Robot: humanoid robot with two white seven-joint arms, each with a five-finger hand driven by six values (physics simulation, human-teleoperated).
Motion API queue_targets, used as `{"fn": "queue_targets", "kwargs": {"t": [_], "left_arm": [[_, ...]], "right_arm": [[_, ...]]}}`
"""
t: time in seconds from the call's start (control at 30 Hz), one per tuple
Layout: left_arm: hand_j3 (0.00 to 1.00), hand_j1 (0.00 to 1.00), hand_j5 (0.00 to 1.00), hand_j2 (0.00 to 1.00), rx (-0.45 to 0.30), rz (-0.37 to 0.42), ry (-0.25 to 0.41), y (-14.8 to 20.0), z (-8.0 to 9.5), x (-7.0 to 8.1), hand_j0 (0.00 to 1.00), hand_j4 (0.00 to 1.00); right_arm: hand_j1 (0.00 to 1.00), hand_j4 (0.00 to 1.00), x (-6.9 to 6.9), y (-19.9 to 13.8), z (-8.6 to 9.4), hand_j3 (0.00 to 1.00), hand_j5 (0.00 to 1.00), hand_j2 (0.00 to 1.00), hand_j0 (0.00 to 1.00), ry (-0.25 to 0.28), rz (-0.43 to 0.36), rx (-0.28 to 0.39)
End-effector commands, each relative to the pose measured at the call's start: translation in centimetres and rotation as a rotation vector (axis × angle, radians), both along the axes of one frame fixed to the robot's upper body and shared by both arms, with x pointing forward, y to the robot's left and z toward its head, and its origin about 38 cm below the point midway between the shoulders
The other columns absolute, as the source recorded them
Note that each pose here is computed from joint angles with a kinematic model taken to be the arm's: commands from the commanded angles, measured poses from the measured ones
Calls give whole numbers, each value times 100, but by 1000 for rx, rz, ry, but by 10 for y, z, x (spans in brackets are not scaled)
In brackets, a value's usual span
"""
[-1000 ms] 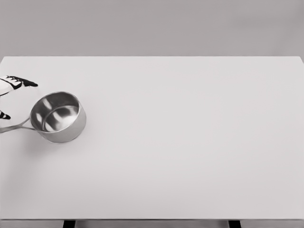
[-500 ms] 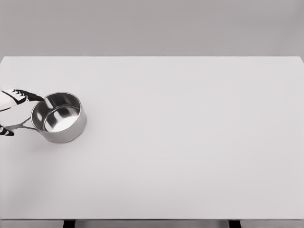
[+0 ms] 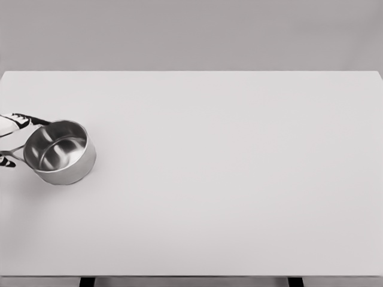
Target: Rotate pot handle
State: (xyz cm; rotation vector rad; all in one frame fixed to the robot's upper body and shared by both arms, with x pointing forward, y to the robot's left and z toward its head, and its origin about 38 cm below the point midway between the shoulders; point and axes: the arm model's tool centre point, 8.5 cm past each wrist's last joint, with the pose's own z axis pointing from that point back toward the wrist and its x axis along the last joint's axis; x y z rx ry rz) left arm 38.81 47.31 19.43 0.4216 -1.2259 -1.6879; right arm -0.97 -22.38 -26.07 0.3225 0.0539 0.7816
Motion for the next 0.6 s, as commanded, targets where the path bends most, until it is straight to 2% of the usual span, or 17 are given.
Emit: {"fn": "queue_targets", "kwargs": {"t": [0.0,0.33,0.57], "left_arm": [[100,100,100,100,4,-9,-27,-4,5,7,100,100],[100,100,100,100,-43,-82,-42,-37,4,17,100,100],[100,100,100,100,-96,-187,-46,-76,8,11,100,100]], "right_arm": [[100,100,0,0,0,100,100,100,100,0,-1,0],[100,100,0,0,0,100,100,100,100,0,0,0],[100,100,0,0,0,100,100,100,100,0,2,0]]}}
